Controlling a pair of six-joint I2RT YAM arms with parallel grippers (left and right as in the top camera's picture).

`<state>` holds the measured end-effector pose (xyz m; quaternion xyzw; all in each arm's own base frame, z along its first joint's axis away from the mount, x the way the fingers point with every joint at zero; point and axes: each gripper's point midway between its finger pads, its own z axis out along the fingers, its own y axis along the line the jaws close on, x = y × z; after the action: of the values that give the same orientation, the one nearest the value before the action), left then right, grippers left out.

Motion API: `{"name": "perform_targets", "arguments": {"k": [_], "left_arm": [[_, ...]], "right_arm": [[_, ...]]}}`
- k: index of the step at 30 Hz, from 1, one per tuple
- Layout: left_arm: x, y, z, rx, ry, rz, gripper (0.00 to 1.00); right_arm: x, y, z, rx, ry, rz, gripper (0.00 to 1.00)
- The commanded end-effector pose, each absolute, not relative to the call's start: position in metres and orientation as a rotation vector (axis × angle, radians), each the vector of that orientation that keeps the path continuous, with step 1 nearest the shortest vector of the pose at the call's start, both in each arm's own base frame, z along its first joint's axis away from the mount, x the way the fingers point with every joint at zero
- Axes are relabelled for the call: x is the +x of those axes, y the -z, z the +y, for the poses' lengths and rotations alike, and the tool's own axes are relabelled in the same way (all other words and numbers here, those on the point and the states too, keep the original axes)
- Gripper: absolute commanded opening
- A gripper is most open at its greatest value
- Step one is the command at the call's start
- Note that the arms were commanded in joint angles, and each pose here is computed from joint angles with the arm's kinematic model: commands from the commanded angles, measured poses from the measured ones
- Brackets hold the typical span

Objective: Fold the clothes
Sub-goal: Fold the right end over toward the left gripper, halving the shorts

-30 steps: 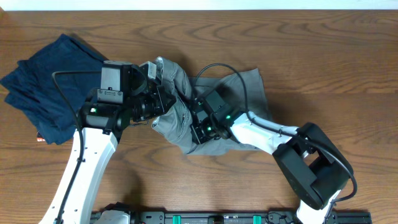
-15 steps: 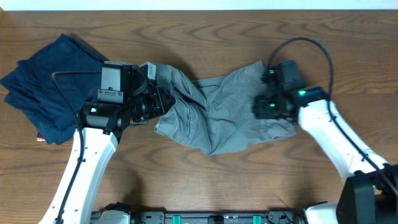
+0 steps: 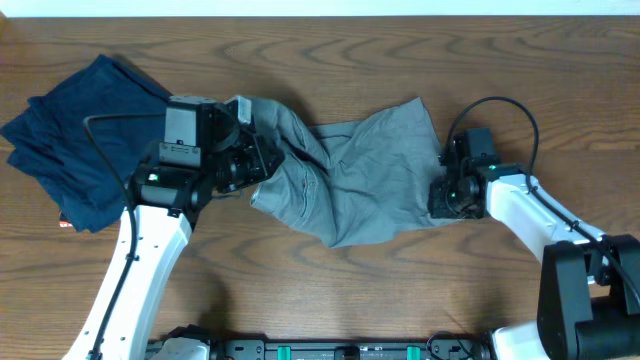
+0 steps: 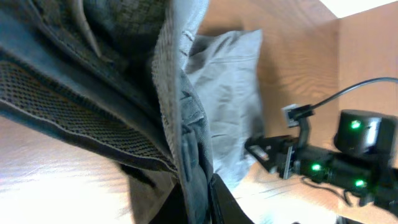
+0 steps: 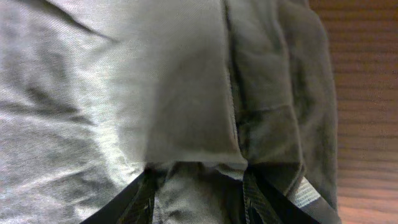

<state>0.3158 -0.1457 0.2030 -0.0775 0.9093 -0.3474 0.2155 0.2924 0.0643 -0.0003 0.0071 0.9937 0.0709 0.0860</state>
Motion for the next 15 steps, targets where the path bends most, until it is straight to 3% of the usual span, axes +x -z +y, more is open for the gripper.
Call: {"name": "perform_targets", "arguments": {"k": [1, 7, 15], "left_arm": [[0.318, -0.223, -0.165, -0.189, 1.020, 2.464, 0.10], [0.316, -0.234, -0.214, -0.092, 1.115, 2.414, 0.10], [0.313, -0.198, -0.262, -0.063, 1.050, 2.500, 0.10]], "right_arm": [[0.255, 0.020, 0.099, -0.032, -0.384, 3.073, 0.44], [0.239, 0.021, 0.133, -0.099, -0.394, 3.097, 0.43], [0.224, 0.021, 0.156, -0.121, -0.397, 3.120, 0.44]]}}
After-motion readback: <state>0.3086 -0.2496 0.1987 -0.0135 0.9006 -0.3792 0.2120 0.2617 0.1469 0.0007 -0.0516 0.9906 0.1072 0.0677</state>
